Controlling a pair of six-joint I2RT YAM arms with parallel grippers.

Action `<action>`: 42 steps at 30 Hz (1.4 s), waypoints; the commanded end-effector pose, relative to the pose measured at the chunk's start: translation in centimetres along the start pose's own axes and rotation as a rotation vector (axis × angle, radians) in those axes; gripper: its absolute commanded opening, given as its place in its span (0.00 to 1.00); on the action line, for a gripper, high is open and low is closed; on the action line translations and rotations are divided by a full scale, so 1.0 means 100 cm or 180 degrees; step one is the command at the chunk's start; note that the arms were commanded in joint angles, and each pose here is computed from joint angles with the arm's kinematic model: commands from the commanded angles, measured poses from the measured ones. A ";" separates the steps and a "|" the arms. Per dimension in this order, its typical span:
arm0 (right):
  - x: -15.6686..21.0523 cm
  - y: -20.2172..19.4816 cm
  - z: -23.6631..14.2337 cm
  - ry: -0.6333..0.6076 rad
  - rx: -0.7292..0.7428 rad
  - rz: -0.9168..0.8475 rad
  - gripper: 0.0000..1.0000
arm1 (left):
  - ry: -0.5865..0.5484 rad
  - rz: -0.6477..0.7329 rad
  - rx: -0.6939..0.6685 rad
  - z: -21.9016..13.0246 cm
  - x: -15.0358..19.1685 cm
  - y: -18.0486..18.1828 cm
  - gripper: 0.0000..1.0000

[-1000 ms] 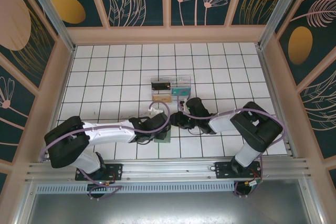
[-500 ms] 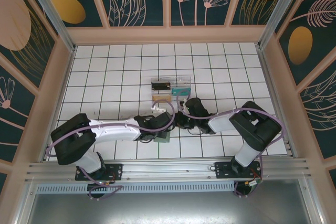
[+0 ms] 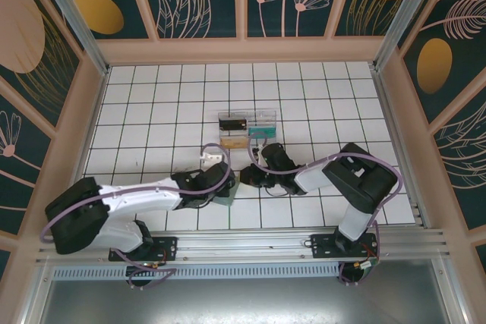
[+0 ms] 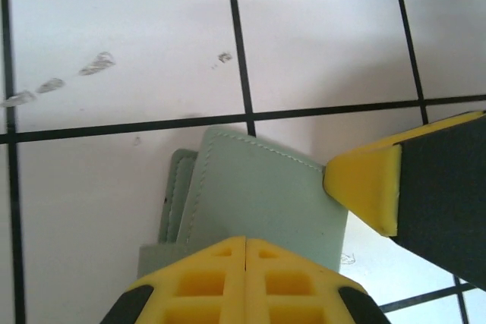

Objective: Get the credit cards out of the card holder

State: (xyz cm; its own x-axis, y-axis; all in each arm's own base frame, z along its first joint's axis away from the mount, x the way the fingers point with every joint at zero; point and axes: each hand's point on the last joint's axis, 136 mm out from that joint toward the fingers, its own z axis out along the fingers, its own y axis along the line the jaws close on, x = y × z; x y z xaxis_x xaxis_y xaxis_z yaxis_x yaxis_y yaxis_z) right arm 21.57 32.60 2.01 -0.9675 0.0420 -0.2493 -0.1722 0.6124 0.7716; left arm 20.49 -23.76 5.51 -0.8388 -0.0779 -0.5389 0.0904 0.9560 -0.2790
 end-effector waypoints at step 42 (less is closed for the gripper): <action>0.005 0.016 -0.054 -0.0291 0.0446 -0.0326 0.40 | 0.0060 -0.0884 0.0959 0.000 0.019 -0.045 0.13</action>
State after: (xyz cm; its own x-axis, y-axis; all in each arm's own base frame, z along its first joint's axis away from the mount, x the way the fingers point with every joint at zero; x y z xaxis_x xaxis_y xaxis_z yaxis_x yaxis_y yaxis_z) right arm 20.14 29.94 6.45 -0.9245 0.0415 -0.3789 -0.2427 0.7023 0.6692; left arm 17.67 -27.39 4.29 -0.8811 -0.2672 -0.3903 0.0259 0.7966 -0.6039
